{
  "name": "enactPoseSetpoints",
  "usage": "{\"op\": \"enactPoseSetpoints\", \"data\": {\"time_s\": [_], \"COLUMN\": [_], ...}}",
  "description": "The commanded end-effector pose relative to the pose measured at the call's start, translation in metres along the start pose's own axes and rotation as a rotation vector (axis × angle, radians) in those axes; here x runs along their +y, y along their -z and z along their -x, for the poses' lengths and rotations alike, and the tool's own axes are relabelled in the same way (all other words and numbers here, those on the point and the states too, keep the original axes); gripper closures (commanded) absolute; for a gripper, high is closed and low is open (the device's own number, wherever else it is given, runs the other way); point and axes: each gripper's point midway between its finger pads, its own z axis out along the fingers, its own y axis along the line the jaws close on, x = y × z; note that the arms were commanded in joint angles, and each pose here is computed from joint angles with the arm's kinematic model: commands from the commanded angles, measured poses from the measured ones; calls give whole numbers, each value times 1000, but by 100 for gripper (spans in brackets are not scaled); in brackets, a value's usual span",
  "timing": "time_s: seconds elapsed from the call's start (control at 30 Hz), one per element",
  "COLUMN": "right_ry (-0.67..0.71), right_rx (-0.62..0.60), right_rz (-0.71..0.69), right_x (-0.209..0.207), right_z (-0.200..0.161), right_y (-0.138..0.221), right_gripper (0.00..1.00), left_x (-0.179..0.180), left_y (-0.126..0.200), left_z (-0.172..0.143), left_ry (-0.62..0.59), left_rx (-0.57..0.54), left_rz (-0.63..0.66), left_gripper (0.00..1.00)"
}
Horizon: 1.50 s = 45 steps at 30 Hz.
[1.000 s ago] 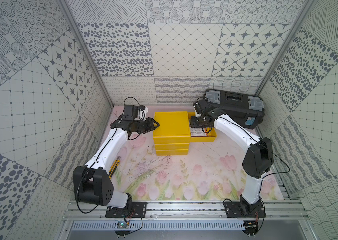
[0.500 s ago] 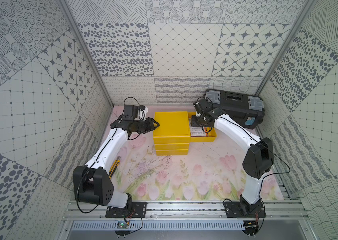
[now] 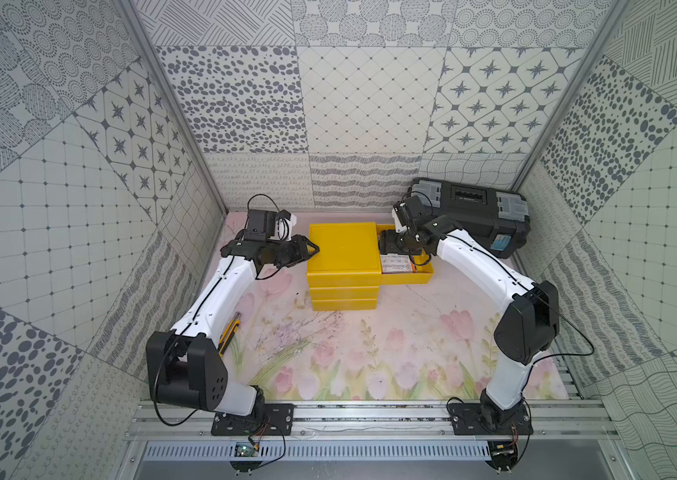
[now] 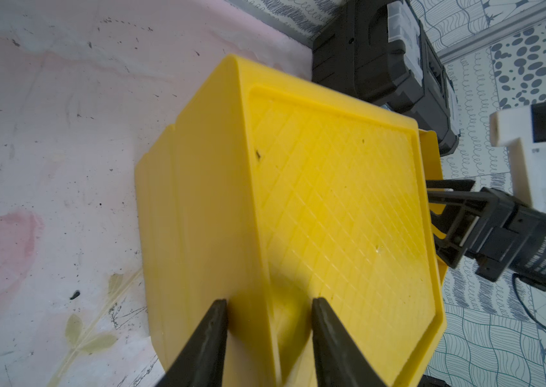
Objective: Take the seed bags out of the drawer
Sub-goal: Pick up the seed packet from the drawer.
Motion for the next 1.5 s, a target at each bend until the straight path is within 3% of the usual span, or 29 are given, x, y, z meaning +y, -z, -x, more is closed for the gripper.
{"op": "enactPoseSetpoints", "data": {"time_s": [0.0,0.3,0.63,0.93,1.2,1.47], "right_ry": [6,21,58,65,56,45], "right_rx": [-4,29,19,-2,-78,-115], "right_rz": [28,19,-78,-121,-179,-185], "right_x": [4,5,0,-1,-8,-12], "right_z": [-1,-7,-7,-2,16,26], "right_y": [1,-16,-30,-33,-15,1], "right_gripper": [16,10,13,45,74,77], "left_x": [37,39,36,36,38,38], "left_y": [-5,-6,-6,-6,-4,-4], "left_z": [-35,-35,-34,-34,-33,-33], "left_ry": [74,76,75,82,85,86], "left_rx": [130,130,131,130,126,124], "left_rz": [147,153,143,136,137,139], "left_gripper": [57,57,57,57,57,57]}}
